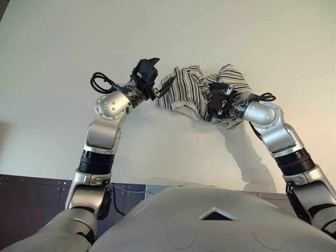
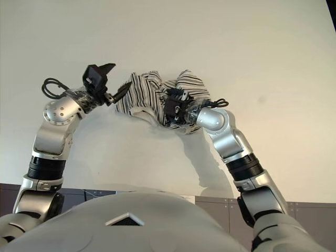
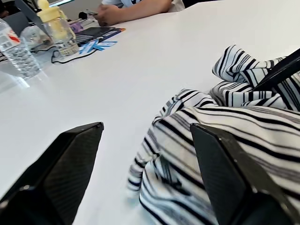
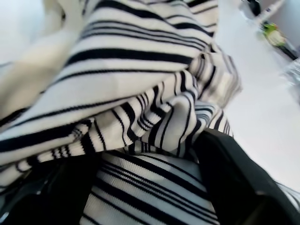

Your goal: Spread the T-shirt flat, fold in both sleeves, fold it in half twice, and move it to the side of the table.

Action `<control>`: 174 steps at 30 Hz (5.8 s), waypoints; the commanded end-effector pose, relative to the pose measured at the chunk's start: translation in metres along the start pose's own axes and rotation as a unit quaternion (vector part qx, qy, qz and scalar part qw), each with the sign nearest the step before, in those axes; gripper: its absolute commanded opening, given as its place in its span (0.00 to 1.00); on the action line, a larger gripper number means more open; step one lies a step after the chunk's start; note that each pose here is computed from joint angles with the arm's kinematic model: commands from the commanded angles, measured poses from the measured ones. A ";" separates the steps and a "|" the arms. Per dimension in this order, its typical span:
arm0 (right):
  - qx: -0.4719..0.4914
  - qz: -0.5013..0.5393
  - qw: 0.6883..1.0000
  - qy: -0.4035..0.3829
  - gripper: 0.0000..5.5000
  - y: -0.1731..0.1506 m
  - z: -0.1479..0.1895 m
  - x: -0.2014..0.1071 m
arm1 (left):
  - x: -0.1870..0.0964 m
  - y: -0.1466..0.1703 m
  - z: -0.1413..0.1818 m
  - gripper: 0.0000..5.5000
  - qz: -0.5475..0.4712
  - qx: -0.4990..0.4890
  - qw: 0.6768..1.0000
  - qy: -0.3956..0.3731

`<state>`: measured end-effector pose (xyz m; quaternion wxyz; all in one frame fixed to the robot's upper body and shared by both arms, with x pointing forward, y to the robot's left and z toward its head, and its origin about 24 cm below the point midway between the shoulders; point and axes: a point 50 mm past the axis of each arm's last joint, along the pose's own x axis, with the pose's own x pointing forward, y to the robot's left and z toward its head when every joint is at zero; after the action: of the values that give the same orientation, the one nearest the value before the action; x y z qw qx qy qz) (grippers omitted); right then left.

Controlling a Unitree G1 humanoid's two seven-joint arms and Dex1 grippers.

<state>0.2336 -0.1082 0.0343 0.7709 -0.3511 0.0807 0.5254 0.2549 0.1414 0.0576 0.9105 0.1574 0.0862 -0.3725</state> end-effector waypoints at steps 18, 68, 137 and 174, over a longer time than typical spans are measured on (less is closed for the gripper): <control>0.044 -0.303 0.903 0.301 0.62 -0.082 -0.108 -0.032 | -0.070 0.030 -0.067 0.62 -0.035 0.122 0.960 0.251; 0.142 -0.151 0.956 0.206 0.62 -0.046 -0.086 0.010 | -0.099 -0.003 -0.079 0.62 -0.167 0.109 0.953 0.228; 0.329 -0.329 0.865 0.187 0.62 -0.120 -0.064 0.040 | -0.059 -0.034 -0.031 0.62 -0.312 0.120 0.931 0.150; 0.102 -0.107 0.976 0.161 0.62 -0.049 -0.088 -0.110 | -0.038 0.078 -0.045 0.62 0.055 0.055 0.983 0.167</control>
<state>0.2451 -0.2592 0.0481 0.8143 -0.3834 0.2177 0.3775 0.2700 0.2340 0.0335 0.8640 0.3172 0.2220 -0.3219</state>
